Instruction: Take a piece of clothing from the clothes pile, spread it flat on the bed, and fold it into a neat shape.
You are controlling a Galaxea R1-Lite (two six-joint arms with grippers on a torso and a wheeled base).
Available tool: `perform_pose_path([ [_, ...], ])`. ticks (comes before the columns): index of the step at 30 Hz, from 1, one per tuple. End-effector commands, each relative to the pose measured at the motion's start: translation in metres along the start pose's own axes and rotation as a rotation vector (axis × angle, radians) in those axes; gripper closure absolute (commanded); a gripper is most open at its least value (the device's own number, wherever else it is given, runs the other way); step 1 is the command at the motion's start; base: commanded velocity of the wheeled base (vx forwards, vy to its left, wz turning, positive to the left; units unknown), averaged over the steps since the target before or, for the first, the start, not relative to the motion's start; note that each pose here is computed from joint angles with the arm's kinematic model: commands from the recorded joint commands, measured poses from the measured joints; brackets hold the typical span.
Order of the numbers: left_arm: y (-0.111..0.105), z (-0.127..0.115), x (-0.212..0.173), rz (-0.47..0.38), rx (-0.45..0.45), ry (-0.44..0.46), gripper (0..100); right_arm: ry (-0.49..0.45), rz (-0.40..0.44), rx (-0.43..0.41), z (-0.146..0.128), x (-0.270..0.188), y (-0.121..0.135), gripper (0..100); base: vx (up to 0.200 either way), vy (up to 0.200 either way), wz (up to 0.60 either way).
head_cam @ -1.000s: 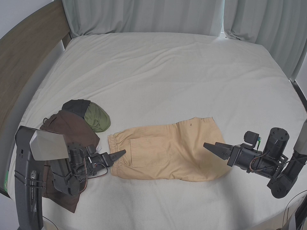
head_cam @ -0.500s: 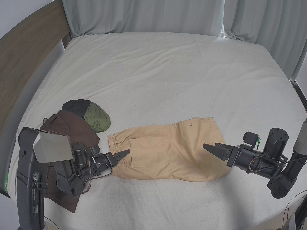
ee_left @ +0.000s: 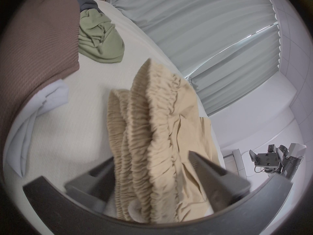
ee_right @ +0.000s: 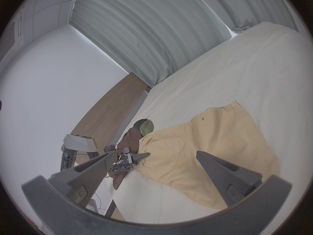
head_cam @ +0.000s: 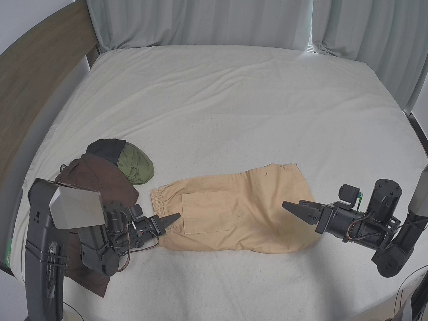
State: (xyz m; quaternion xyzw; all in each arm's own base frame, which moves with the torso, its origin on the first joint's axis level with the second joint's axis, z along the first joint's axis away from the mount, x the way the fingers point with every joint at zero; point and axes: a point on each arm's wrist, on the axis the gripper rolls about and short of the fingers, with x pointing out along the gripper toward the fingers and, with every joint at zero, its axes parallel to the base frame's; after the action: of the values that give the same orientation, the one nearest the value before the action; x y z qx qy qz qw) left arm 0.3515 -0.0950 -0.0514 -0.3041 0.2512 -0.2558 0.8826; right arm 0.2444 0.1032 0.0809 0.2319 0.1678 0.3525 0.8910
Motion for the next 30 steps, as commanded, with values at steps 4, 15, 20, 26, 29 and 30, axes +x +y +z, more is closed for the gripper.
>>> perform_pose_path([
  [4, 0.005, 0.000, -0.001, 0.007, 0.006, -0.002, 100, 0.005, -0.005, 0.004, -0.001, 0.001, -0.002, 0, 0.000, 0.000, 0.00],
  [15, -0.005, 0.019, -0.011, -0.013, 0.044, -0.049, 100, 0.016, -0.018, 0.012, -0.004, 0.002, -0.006, 0, 0.000, 0.000, 0.00],
  [20, -0.005, 0.030, -0.021, -0.039, 0.049, -0.057, 100, 0.018, -0.021, 0.014, -0.005, 0.002, -0.007, 0, 0.000, 0.000, 0.00],
  [26, -0.003, 0.047, -0.036, -0.070, 0.053, -0.071, 100, 0.018, -0.026, 0.016, -0.005, 0.002, -0.009, 0, 0.000, 0.000, 0.00],
  [29, -0.004, 0.053, -0.041, -0.075, 0.056, -0.088, 100, 0.019, -0.027, 0.016, -0.005, 0.002, -0.009, 0, 0.000, 0.000, 0.00],
  [30, -0.004, 0.058, -0.046, -0.085, 0.057, -0.092, 100, 0.019, -0.027, 0.016, -0.005, 0.002, -0.009, 0, 0.000, 0.000, 0.00],
])
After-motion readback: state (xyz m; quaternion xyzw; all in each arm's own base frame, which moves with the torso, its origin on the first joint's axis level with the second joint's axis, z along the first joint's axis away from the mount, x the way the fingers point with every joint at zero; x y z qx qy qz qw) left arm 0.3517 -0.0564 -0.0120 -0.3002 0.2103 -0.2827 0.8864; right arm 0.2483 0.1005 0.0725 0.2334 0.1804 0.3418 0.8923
